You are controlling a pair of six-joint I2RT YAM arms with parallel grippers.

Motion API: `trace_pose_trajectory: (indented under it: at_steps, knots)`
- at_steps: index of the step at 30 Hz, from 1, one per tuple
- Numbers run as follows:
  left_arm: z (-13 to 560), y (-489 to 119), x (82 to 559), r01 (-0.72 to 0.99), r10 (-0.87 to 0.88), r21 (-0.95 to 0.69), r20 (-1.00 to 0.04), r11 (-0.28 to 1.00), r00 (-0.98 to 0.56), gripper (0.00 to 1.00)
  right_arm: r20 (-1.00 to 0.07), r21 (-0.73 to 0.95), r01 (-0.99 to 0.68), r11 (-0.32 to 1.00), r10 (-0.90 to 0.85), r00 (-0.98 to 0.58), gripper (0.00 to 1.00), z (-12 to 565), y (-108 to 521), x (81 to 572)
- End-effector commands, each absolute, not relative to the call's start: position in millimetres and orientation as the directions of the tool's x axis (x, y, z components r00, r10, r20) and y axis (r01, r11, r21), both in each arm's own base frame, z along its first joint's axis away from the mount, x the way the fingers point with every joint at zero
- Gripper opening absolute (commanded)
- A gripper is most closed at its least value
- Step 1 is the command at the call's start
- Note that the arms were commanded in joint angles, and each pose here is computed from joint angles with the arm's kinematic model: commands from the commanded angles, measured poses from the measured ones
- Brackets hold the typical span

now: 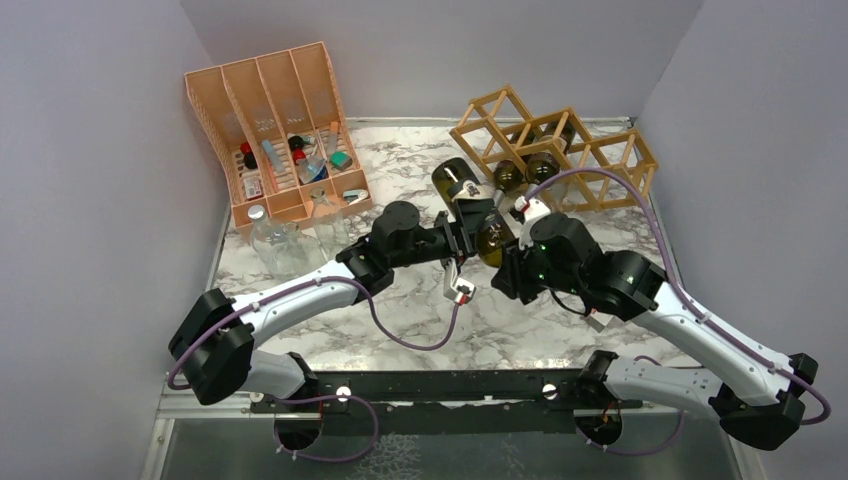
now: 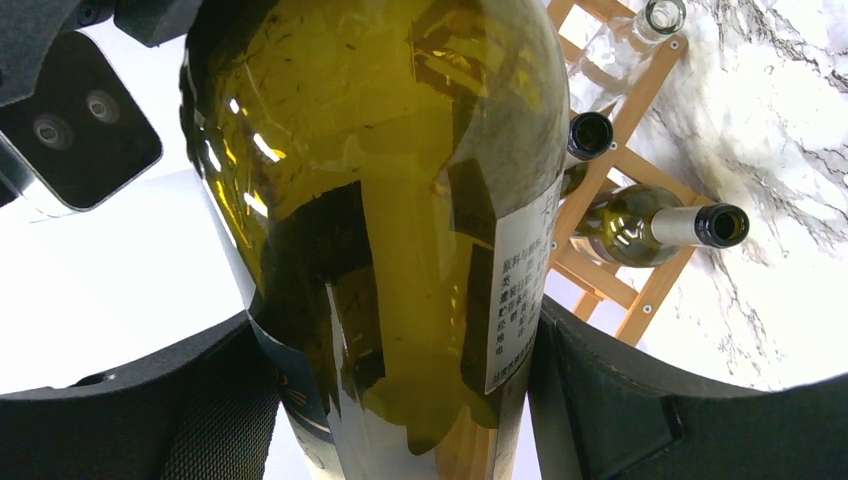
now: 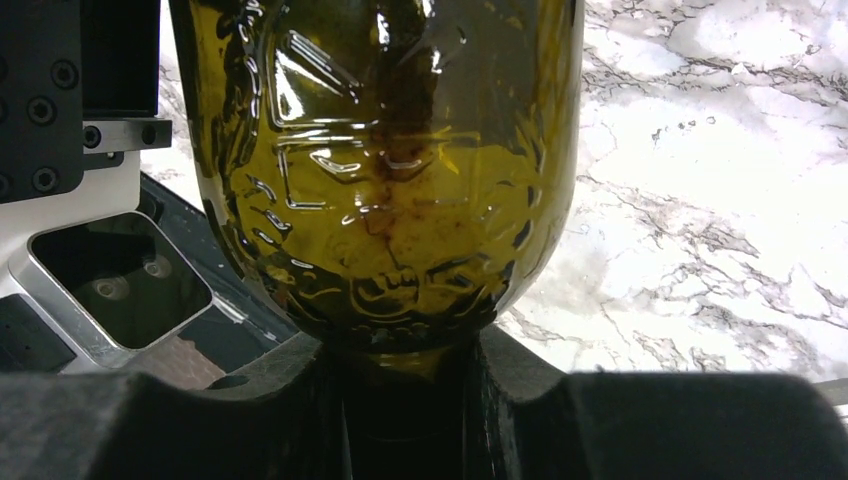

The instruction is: Put the wine bottle on the wine rack

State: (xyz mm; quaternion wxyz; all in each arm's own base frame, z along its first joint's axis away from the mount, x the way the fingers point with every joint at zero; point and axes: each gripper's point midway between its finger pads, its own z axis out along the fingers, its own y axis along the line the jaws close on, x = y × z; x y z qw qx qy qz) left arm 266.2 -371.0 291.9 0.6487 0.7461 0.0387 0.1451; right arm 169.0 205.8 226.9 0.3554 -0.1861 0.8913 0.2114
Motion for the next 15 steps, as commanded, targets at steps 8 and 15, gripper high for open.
trace_pose_trajectory:
  at_steps: [8, 15]
  knots:
    - [359, -362, 261, -0.184, 0.297, 0.982, 0.168, 0.027, 0.940, 0.99, -0.836, 0.250, -0.281, 0.927, 0.060, -0.546, 0.01, 277, 175, 203]
    - [366, -351, 261, 0.021, 0.312, 0.986, -0.072, 0.164, 0.947, 0.99, -0.841, 0.207, 0.011, 0.978, 0.183, -0.508, 0.01, 271, 125, 212]
